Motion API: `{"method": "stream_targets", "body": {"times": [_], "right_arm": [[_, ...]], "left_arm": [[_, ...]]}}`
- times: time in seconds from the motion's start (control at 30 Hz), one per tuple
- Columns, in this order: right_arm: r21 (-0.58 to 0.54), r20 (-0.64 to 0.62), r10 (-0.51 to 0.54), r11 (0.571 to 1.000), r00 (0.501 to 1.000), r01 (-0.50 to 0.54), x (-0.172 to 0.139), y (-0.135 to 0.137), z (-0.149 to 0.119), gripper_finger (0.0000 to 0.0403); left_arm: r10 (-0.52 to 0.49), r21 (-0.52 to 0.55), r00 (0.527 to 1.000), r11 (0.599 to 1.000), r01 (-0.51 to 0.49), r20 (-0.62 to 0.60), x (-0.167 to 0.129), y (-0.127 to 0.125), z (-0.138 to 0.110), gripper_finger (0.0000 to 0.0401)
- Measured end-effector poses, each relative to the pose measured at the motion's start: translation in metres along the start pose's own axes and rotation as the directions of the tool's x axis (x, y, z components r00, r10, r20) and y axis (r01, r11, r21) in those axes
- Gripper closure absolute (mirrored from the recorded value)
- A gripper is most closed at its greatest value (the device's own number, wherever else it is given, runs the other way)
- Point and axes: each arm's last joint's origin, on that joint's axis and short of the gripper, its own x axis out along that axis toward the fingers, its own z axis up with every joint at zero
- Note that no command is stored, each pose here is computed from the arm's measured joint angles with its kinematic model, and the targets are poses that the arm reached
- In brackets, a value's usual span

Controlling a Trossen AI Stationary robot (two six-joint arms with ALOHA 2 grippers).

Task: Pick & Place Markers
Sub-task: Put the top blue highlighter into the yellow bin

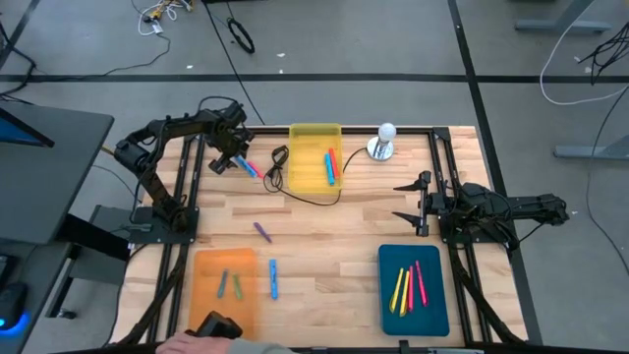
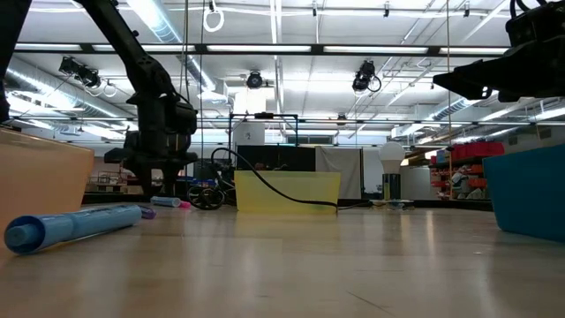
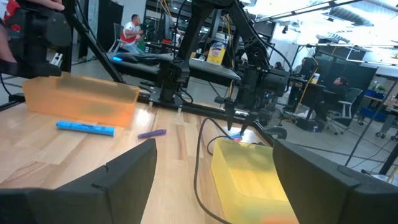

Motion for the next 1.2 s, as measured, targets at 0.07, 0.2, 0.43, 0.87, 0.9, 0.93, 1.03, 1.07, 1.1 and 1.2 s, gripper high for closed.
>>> {"method": "stream_targets", "body": {"times": [0.07, 0.2, 0.43, 0.87, 0.9, 0.93, 1.03, 1.07, 1.1, 1.2], "right_arm": [[0.000, 0.000, 0.000, 1.000, 1.000, 0.000, 0.000, 0.000, 0.000, 0.0080], [0.000, 0.000, 0.000, 1.000, 1.000, 0.000, 0.000, 0.000, 0.000, 0.0080], [0.000, 0.000, 0.000, 1.000, 1.000, 0.000, 0.000, 0.000, 0.000, 0.0080], [0.000, 0.000, 0.000, 1.000, 1.000, 0.000, 0.000, 0.000, 0.000, 0.0080], [0.000, 0.000, 0.000, 1.000, 1.000, 0.000, 0.000, 0.000, 0.000, 0.0080], [0.000, 0.000, 0.000, 1.000, 1.000, 0.000, 0.000, 0.000, 0.000, 0.0080], [0.000, 0.000, 0.001, 1.000, 1.000, -0.001, 0.000, 0.000, 0.000, 0.0080], [0.000, 0.000, 0.000, 1.000, 1.000, 0.000, 0.000, 0.000, 0.000, 0.0080], [0.000, 0.000, 0.000, 1.000, 1.000, 0.000, 0.000, 0.000, 0.000, 0.0080], [0.000, 0.000, 0.000, 1.000, 1.000, 0.000, 0.000, 0.000, 0.000, 0.0080]], "left_arm": [[0.000, -0.001, 1.000, 1.000, 0.000, 0.005, 0.000, 0.000, 0.000, 0.0204], [0.001, -0.002, 1.000, 1.000, -0.001, 0.006, 0.000, 0.000, 0.001, 0.0204], [0.019, 0.028, 1.000, 0.999, -0.018, -0.024, 0.000, 0.002, 0.000, 0.0204], [0.005, 0.093, 1.000, 0.996, -0.006, 0.005, -0.014, -0.009, -0.006, 0.0204], [0.004, 0.090, 1.000, 0.996, -0.005, 0.004, -0.014, -0.010, -0.007, 0.0204], [0.005, 0.088, 1.000, 0.996, -0.005, 0.002, -0.014, -0.010, -0.007, 0.0204], [0.025, 0.076, 1.000, 0.997, -0.025, -0.002, -0.014, -0.008, -0.010, 0.0204], [0.033, 0.077, 0.999, 0.996, -0.032, -0.003, -0.014, -0.008, -0.010, 0.0204], [0.037, 0.080, 0.999, 0.996, -0.037, -0.003, -0.014, -0.007, -0.011, 0.0204], [0.050, 0.085, 0.999, 0.995, -0.050, -0.002, -0.013, -0.006, -0.013, 0.0204]]}}
